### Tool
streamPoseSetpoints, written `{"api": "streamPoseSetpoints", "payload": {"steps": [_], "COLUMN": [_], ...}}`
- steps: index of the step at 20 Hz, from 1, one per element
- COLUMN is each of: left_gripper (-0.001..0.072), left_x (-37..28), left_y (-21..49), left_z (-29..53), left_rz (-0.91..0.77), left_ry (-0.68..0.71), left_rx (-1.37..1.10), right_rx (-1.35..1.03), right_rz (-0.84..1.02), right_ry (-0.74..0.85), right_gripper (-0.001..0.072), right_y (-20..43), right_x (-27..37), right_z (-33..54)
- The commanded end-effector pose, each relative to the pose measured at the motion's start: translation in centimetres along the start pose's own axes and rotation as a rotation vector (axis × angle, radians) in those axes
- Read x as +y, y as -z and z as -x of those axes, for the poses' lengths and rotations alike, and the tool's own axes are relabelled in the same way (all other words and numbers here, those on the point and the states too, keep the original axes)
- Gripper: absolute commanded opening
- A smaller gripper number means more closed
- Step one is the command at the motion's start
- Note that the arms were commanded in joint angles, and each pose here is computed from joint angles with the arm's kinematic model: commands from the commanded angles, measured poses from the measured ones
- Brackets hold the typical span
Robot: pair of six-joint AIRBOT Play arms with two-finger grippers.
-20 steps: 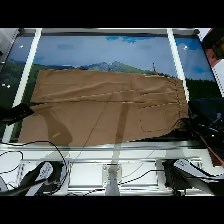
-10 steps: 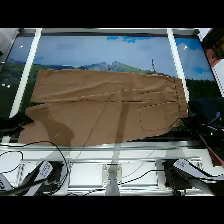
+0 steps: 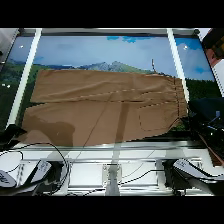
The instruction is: Fold the clothes and pants, and hang the long-sleeved shirts on hangers.
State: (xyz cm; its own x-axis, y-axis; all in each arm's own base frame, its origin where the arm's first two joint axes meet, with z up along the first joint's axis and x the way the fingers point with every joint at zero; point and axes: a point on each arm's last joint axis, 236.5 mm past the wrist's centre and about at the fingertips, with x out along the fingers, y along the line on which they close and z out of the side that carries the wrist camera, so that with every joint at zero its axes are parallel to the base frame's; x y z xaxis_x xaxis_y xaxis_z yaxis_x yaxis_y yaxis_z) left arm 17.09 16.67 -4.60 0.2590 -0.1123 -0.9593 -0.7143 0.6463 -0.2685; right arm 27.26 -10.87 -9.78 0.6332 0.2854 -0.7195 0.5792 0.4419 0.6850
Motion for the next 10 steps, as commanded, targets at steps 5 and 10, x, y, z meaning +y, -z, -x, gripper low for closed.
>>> {"api": "streamPoseSetpoints", "payload": {"steps": [5, 10], "left_gripper": [0.0637, 0.0637], "left_x": [3.3, 4.6], "left_y": [0.9, 0.5], "left_z": [-0.8, -1.7], "left_rz": [-0.009, -0.016], "left_ry": [-0.097, -0.132], "left_rx": [0.06, 0.072], "right_rx": [-0.009, -0.008], "right_rz": [-0.016, -0.016], "right_ry": [-0.017, -0.017], "right_gripper": [0.0044, 0.0043], "right_y": [-0.2, -0.2], "right_x": [0.4, 0.4], "right_z": [0.0, 0.0]}}
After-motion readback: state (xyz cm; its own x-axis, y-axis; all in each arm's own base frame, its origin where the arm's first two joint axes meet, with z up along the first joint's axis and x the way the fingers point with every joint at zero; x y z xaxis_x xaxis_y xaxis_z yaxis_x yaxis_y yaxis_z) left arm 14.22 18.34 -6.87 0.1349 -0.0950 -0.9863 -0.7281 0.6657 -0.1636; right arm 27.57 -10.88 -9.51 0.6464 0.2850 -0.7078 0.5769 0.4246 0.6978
